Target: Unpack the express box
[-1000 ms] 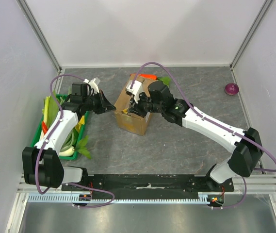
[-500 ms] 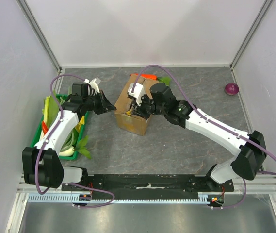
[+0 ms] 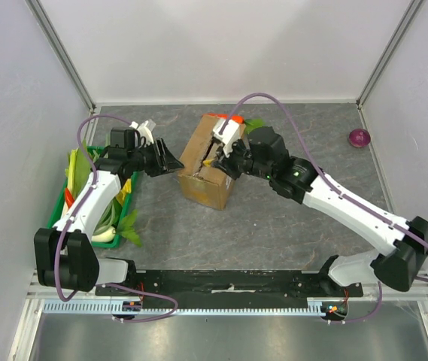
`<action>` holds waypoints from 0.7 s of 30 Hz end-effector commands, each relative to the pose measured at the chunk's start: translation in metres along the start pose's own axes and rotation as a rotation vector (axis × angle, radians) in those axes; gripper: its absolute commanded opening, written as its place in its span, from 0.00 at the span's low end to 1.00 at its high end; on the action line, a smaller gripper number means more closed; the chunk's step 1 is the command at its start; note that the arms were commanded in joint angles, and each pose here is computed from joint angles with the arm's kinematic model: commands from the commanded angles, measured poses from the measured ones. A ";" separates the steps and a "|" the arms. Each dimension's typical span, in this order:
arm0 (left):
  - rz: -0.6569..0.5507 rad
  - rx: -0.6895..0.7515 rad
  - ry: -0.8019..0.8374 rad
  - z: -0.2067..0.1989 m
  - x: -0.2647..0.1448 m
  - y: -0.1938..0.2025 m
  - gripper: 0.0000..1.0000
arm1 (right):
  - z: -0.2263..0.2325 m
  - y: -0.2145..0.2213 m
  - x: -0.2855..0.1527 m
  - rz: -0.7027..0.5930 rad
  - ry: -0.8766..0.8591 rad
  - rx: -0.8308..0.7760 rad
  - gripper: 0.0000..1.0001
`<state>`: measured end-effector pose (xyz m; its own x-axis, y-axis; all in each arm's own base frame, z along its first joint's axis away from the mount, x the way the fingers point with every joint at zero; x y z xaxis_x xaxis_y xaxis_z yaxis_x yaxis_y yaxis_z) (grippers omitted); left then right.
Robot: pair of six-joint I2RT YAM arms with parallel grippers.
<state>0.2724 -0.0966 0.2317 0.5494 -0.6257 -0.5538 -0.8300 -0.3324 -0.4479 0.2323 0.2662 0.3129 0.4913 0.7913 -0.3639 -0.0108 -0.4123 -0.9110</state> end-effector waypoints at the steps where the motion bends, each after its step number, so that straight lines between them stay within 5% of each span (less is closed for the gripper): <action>1: -0.063 0.101 0.115 -0.026 -0.016 -0.016 0.58 | -0.025 -0.035 -0.031 -0.180 0.265 0.094 0.00; 9: -0.150 0.115 0.066 -0.036 -0.024 -0.033 0.73 | -0.109 0.017 -0.058 -0.109 0.738 0.448 0.00; 17: -0.158 0.067 0.005 -0.031 -0.020 -0.038 0.75 | -0.160 0.114 -0.069 -0.108 0.703 0.830 0.00; 21: -0.121 0.036 0.000 -0.031 -0.014 -0.043 0.75 | -0.178 0.178 -0.072 -0.282 0.599 0.974 0.00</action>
<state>0.2852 -0.0945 0.2665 0.6326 -0.5858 -0.5065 -0.7630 -0.3593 -0.5374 0.3407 0.0655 0.2382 0.9124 0.1649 -0.3745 -0.4070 0.2713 -0.8722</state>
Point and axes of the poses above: each gripper's point midway between its finger pads, its own x axis out along the fingers, its own z axis along the line the jaws close on, y = z × x, the point moved 9 cm from there along -x, back along the fingers, and after that the axes turned 6 degrees about -x, right-handed, at the moved point
